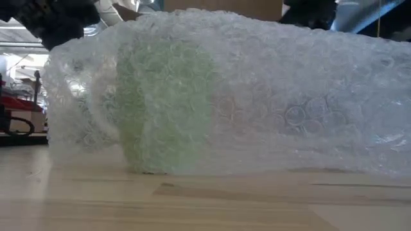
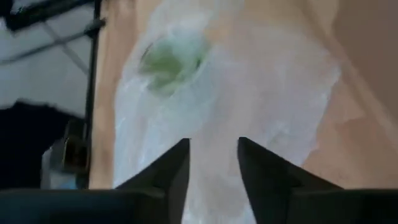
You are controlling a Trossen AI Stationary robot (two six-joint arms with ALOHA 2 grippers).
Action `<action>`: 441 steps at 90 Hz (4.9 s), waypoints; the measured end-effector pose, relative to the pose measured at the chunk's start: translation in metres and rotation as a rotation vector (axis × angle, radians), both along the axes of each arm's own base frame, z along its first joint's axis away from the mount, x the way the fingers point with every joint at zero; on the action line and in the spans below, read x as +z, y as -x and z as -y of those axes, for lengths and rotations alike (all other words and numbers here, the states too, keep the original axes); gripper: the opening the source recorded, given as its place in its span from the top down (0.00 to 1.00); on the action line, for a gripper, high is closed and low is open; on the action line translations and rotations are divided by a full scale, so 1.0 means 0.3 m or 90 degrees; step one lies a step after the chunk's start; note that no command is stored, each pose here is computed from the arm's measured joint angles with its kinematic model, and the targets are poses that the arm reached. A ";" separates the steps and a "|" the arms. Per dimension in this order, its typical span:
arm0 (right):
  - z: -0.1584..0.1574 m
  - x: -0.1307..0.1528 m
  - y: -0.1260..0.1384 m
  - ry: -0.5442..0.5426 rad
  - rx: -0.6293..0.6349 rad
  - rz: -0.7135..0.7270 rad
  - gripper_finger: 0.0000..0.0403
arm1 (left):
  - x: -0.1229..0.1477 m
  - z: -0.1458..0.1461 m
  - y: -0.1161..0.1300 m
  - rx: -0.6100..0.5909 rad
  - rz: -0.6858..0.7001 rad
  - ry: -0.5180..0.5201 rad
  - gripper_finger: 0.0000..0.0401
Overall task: Wrap mug
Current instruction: Wrap the green mug in bubble wrap
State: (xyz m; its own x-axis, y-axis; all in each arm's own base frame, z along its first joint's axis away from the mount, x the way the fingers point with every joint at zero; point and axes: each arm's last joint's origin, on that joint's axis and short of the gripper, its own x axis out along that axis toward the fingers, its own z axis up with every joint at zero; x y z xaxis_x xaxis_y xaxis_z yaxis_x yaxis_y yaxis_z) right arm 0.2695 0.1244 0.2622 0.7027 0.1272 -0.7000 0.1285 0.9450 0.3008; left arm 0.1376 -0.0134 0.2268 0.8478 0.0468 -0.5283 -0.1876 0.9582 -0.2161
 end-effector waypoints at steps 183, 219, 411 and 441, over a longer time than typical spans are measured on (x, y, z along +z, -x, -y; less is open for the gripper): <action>-0.131 -0.084 -0.341 -0.215 0.177 0.213 1.00 | 0.014 0.002 -0.009 0.017 0.035 0.035 1.00; -0.118 -0.026 -0.433 -0.129 0.197 0.151 0.72 | 0.013 0.009 -0.009 -0.001 0.031 0.071 1.00; -0.044 -0.219 -0.691 -0.069 0.156 -0.318 1.00 | -0.098 0.389 -0.062 -0.169 0.021 0.047 1.00; -0.051 -0.215 -0.709 -0.078 0.171 -0.279 1.00 | -0.190 0.457 -0.150 -0.135 0.059 -0.005 1.00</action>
State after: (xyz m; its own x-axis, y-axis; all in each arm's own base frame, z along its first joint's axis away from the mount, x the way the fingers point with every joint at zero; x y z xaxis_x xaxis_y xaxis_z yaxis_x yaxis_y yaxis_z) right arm 0.4821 0.1397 0.1979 0.2784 0.3616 -0.8898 0.0250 0.9234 0.3831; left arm 0.1826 -0.1504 0.1699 0.8836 -0.1342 -0.4486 0.0385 0.9756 -0.2161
